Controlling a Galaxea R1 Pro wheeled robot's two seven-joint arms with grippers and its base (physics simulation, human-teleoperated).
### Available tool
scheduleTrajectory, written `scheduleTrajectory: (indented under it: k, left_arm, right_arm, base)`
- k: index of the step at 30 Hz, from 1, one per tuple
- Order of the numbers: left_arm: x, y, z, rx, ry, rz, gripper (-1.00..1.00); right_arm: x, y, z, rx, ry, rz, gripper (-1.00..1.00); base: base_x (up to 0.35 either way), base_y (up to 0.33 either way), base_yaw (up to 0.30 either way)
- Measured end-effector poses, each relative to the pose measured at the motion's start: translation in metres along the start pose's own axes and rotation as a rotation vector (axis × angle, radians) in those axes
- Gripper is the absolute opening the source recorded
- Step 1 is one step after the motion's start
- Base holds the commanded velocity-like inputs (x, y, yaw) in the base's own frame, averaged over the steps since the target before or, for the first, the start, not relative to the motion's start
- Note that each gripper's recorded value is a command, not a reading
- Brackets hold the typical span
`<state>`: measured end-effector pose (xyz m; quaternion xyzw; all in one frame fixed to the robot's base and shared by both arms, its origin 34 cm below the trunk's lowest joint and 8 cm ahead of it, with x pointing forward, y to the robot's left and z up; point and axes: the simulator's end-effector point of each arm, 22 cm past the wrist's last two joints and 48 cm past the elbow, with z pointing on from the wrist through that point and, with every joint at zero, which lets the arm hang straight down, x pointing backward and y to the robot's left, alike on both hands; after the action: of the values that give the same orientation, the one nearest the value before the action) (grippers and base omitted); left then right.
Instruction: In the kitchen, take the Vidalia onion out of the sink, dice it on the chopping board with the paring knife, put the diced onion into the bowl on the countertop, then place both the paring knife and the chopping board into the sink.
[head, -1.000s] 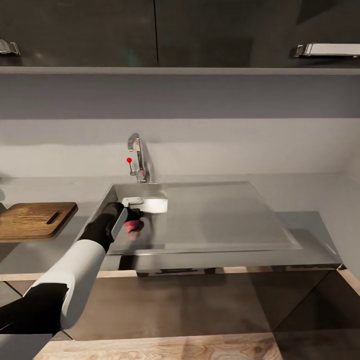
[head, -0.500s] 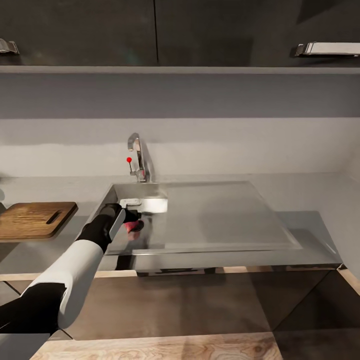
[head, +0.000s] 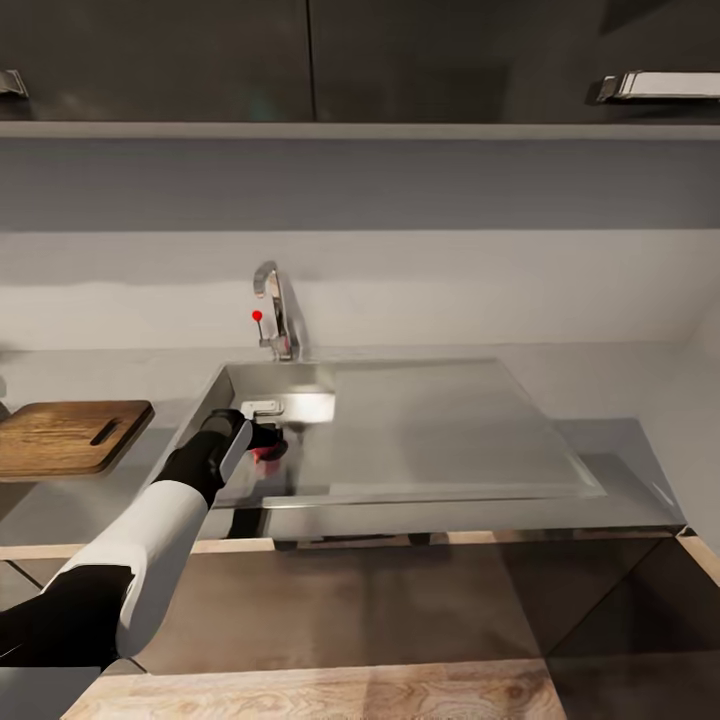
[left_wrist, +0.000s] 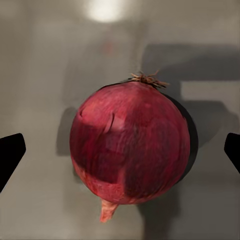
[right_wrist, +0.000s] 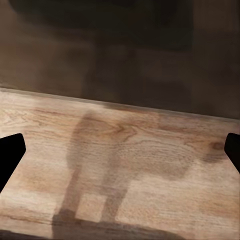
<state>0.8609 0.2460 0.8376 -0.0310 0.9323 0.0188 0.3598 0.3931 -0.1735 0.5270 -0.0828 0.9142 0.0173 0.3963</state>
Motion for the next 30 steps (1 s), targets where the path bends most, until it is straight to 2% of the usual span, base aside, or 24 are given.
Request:
scheduleTrajectory:
  k: [30]
  left_arm:
    - [0.010, -0.001, 0.006, -0.005, 0.023, 0.012, 1.00]
  right_arm:
    - [0.003, 0.001, 0.000, -0.003, 0.007, 0.000, 1.00]
  base:
    - [0.004, -0.005, 0.000]
